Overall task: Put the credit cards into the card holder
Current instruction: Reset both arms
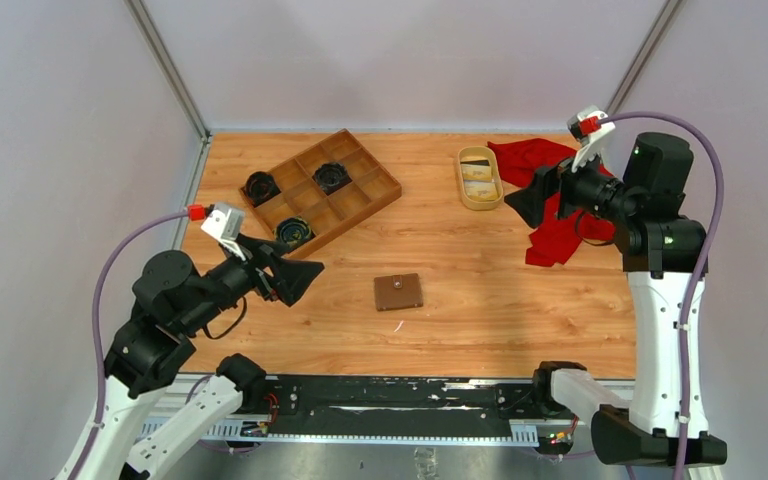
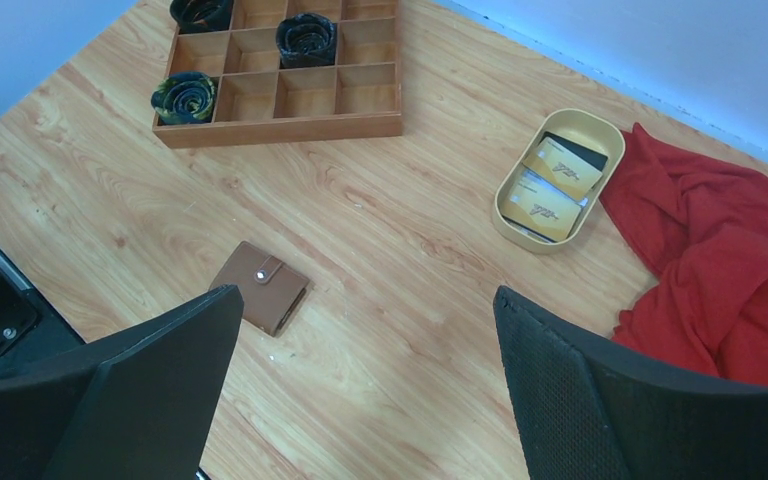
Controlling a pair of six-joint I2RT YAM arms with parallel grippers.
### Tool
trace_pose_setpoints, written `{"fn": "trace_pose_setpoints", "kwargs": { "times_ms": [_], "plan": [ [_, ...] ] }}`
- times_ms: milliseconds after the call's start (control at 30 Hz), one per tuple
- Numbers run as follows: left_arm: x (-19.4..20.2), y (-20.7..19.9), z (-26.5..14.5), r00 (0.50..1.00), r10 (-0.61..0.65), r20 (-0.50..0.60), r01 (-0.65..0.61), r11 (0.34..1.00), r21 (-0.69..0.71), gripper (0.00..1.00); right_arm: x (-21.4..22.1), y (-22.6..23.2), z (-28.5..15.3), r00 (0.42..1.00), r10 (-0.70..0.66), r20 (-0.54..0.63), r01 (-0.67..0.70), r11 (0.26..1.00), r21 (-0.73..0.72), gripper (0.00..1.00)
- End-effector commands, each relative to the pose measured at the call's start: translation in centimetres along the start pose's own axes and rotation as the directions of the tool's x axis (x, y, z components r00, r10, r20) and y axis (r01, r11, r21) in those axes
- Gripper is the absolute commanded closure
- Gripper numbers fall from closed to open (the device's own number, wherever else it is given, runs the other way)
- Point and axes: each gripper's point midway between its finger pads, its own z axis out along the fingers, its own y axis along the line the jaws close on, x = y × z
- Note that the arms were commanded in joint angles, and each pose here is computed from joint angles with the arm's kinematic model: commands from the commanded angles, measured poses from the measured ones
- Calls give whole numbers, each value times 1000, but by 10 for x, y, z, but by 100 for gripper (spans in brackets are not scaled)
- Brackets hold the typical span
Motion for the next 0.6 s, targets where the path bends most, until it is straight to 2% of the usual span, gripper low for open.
{"fn": "trace_pose_setpoints", "kwargs": {
  "times_ms": [0,233,567],
  "plan": [
    [2,6,6,999,41,-27,-41,999,-17,0,2,0,-2,999,40,11,-40,999,-23,0],
    [1,4,26,999,42,-25,-42,999,17,0,4,-4,-1,998,68,14,-67,997,-49,0],
    [9,8,34,998,46,-48,-46,999,20,0,6,-15,1,995,100,14,-99,995,-28,0]
  ]
}}
